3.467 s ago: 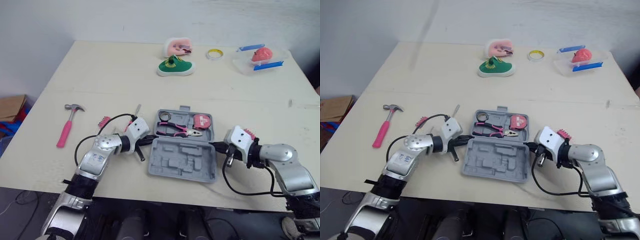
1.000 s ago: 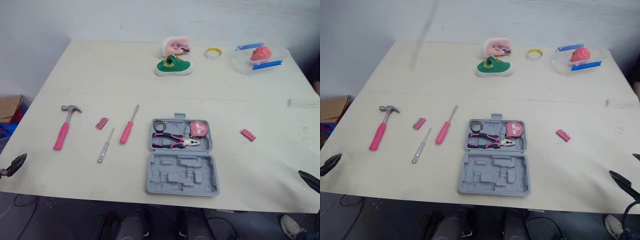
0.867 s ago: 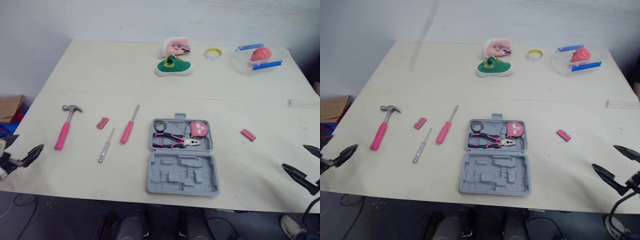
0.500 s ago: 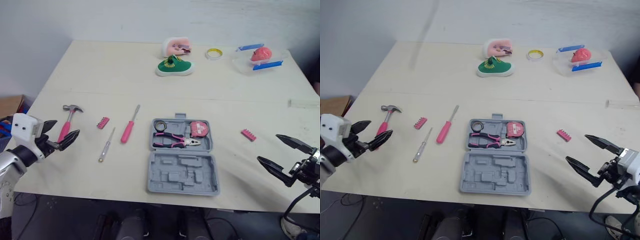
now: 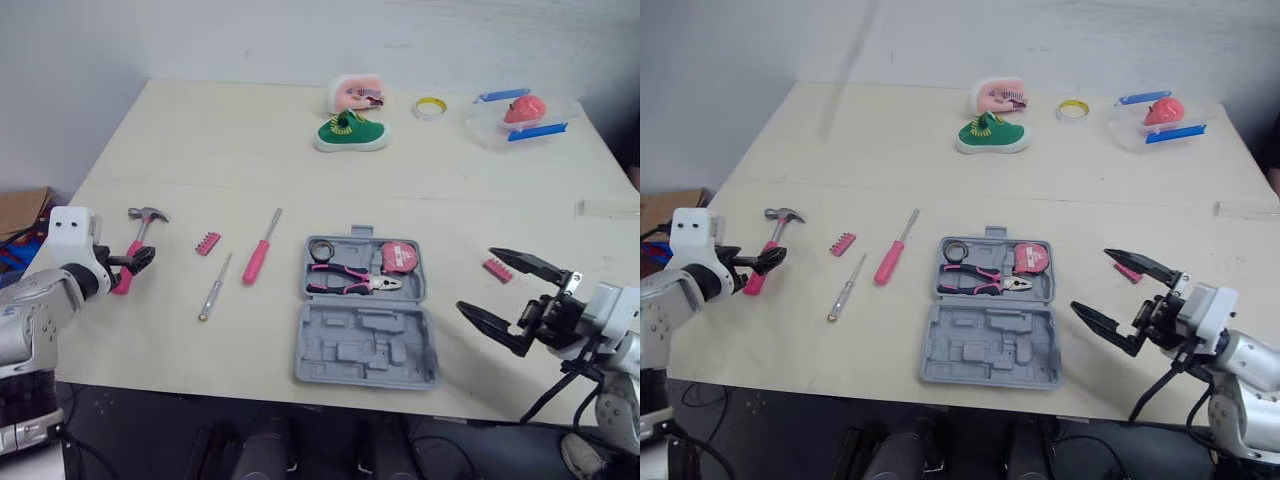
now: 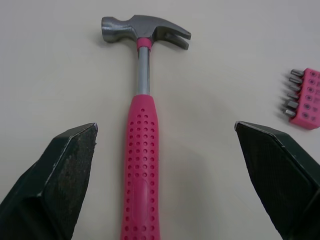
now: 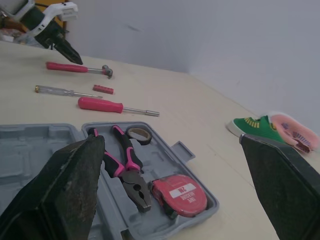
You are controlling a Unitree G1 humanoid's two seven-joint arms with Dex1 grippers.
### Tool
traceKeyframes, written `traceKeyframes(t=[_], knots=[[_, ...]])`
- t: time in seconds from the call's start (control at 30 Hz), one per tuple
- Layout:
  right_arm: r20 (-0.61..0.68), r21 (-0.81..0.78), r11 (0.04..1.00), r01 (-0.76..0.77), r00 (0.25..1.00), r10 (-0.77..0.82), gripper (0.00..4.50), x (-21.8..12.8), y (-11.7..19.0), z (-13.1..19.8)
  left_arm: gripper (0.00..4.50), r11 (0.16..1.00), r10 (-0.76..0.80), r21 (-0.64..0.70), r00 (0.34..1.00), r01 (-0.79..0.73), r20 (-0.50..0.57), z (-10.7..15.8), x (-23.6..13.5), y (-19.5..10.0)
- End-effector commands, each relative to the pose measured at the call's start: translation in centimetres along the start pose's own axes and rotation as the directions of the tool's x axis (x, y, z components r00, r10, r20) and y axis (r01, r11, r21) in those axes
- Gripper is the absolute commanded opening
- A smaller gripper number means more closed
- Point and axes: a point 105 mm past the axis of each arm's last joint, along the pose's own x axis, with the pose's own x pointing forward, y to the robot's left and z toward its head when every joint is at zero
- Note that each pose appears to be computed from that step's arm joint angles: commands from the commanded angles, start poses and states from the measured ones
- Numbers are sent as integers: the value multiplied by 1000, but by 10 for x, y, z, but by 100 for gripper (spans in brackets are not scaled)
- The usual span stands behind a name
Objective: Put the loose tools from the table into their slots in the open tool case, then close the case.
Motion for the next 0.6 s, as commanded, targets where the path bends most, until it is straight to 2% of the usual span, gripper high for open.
traceKeyframes(t=[0.03, 0.1, 0.23, 0.37, 0.5, 0.6], knots=[[21, -42, 999, 4, 1000, -3, 450, 2, -3, 8, 446, 998, -22, 67, 999, 20, 36, 16, 1, -3], [20, -43, 999, 2, 1000, -1, 450, 3, -2, 7, 446, 995, -40, 90, 999, 38, 27, 16, 4, -7], [11, -42, 999, -13, 1000, 13, 450, 7, 0, 4, 446, 960, -217, 175, 976, 219, -35, 8, 20, -47], [0, -49, 999, -15, 1000, 15, 450, 6, -1, 3, 446, 946, -250, 187, 963, 264, -97, 0, 6, -54], [-9, -50, 999, -17, 1000, 17, 450, 5, 0, 2, 446, 930, -309, 162, 940, 331, -143, -12, -14, -76], [-13, -46, 999, -21, 1000, 20, 450, 4, 2, 0, 446, 936, -300, 146, 944, 320, -139, -16, -24, -85]])
